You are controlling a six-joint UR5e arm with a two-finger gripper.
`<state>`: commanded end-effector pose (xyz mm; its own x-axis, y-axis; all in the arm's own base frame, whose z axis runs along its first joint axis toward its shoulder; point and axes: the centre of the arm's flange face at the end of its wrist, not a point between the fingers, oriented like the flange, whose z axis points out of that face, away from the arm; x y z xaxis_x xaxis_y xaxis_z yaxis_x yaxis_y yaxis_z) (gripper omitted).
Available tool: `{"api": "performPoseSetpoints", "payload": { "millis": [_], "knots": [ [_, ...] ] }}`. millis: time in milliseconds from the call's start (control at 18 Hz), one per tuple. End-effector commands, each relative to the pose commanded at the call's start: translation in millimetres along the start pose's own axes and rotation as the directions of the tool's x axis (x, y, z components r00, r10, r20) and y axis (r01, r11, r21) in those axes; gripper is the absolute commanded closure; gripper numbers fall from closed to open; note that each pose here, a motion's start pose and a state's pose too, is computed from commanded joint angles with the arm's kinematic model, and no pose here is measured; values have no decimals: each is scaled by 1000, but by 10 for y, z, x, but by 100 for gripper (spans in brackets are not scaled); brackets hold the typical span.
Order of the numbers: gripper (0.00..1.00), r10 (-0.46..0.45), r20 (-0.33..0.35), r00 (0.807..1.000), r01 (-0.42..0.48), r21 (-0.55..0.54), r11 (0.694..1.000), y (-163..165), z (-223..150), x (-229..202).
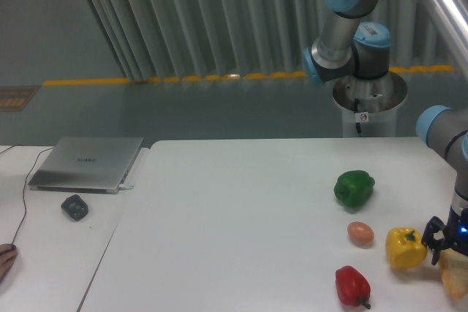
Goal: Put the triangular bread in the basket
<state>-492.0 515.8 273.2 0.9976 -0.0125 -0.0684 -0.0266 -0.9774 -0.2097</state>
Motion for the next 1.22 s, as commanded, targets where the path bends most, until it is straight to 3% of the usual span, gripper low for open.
{"api": "performPoseSetpoints", "payload": {
  "millis": [833,1000,1056,1222],
  "knots": [
    [1,-3,-15,1000,2,-10,1000,12,128,-14],
    [18,-3,-17,1000,3,-13,1000,17,127,-8],
    [32,-6,-15,1000,6,-12,1000,14,112,-10],
    [49,-8,-8,1000,8,-10,1000,19,23,-21]
  ]
}}
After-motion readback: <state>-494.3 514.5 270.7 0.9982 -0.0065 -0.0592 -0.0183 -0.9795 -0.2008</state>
